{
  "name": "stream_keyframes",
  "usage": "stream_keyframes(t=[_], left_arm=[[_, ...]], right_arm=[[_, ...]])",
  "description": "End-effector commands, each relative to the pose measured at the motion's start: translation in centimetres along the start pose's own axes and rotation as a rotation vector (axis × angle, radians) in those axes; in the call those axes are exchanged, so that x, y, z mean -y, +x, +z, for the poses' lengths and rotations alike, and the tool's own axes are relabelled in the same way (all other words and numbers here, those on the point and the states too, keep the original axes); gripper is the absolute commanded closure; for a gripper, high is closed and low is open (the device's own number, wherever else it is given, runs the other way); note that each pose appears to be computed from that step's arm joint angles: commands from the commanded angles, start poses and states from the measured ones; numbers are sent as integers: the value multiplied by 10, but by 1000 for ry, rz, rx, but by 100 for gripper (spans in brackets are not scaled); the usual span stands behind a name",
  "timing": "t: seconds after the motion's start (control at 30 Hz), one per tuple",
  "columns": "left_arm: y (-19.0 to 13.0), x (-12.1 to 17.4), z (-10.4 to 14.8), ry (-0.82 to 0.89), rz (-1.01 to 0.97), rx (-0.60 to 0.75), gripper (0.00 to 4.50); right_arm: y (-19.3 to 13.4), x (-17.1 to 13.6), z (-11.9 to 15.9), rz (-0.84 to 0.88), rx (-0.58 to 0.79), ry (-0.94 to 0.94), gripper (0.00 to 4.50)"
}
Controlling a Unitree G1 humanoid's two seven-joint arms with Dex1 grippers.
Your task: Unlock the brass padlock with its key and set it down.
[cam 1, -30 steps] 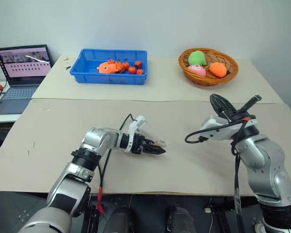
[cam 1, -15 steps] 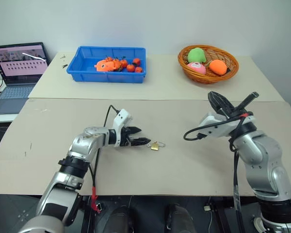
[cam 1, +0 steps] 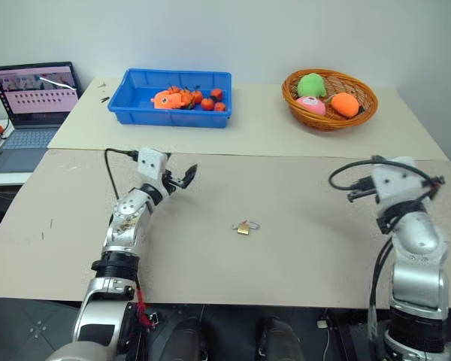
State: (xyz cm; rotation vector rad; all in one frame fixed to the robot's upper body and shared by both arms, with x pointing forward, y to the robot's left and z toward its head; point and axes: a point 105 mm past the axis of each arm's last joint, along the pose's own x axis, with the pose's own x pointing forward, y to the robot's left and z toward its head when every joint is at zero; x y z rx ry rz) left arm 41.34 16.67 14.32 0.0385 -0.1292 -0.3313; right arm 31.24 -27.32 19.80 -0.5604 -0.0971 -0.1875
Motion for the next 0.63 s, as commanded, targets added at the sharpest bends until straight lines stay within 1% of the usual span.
stream_keyframes(t=[0.03,0.1,0.17,0.27,0.47,0.63], left_arm=[[0,-16,13,-6,104,59,6],[-4,-27,0,-18,169,29,6],[-11,-42,-15,-51,256,-4,6],[-19,-55,-29,-71,340,-15,6],[-25,-59,-38,-76,389,-8,6],[-25,-58,-36,-95,391,15,6]], right_arm=[[-6,18,-12,-70,-54,108,450],[-9,21,-24,-93,-93,137,450],[-12,18,-38,-105,-134,119,450],[-14,14,-51,-120,-156,125,450],[-11,6,-63,-108,-170,132,450],[-6,1,-60,-90,-151,153,450]])
